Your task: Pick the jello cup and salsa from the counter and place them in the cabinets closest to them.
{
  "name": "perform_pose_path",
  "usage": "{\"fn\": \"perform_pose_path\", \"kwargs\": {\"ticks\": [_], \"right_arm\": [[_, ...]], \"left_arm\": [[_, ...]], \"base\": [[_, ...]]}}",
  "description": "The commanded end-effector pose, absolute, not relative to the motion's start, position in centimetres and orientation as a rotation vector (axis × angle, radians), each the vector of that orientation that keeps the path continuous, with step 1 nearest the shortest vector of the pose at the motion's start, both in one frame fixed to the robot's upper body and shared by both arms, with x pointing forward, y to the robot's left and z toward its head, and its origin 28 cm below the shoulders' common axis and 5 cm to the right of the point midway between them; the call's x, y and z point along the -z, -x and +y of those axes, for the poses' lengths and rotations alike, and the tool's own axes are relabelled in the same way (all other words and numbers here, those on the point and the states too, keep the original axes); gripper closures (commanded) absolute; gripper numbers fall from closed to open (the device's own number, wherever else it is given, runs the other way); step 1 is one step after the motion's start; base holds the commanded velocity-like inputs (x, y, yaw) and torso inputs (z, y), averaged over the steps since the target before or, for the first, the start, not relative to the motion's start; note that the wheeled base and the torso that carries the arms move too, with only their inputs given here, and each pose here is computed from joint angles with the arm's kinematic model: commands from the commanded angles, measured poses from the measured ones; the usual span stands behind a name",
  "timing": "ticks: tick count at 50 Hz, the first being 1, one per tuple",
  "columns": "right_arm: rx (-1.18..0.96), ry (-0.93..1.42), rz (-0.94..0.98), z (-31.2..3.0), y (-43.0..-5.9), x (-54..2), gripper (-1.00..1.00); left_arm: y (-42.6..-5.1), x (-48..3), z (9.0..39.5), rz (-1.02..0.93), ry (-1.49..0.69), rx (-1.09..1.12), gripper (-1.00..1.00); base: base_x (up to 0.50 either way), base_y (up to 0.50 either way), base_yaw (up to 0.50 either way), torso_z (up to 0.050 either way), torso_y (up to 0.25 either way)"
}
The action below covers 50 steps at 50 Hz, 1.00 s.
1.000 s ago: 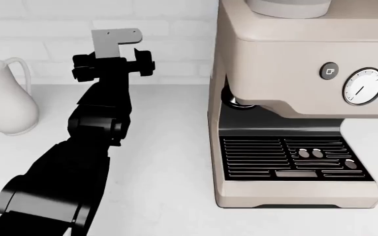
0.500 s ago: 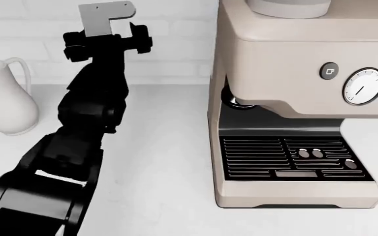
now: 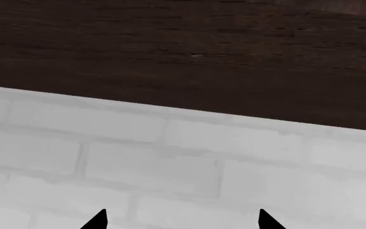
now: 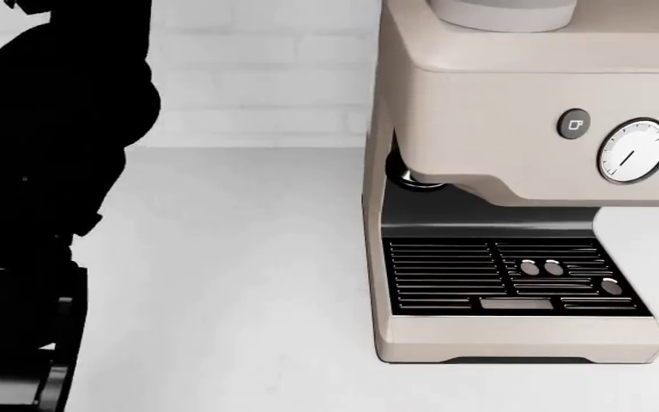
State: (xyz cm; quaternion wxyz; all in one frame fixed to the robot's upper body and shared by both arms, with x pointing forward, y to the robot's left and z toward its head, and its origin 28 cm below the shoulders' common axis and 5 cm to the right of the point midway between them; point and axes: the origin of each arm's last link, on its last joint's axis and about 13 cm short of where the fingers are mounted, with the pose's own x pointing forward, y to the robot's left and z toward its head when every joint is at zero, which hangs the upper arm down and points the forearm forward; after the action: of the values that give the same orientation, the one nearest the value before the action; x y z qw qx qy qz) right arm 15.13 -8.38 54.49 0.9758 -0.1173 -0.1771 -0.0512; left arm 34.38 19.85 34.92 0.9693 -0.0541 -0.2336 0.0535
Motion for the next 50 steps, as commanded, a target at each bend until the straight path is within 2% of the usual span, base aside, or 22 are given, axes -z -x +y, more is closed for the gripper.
{"fn": "perform_pose_path", "kwargs": {"ticks": [1,31,50], "right_arm": [[0.072,0.244,-0.333,-9.1,-13.3,-53.5,-1.00],[0.007,0.219,-0.476,-10.9,-9.8,-51.1,-1.00],[-0.006,0.220,-0.519,-13.1,-7.2,-47.8,-1.00]], "left_arm": [[-29.5,-36.3,20.5,-0.563,0.088,-0.099,-1.00],[-19.3,-36.4,22.4,-0.745,0.141,-0.083,-1.00],[-15.0,-35.0,23.9,-0.793,0.145,-0.098,-1.00]], "base": [[0.00,0.00,0.00,0.000,0.000],[0.00,0.00,0.00,0.000,0.000],[0.00,0.00,0.00,0.000,0.000]]}}
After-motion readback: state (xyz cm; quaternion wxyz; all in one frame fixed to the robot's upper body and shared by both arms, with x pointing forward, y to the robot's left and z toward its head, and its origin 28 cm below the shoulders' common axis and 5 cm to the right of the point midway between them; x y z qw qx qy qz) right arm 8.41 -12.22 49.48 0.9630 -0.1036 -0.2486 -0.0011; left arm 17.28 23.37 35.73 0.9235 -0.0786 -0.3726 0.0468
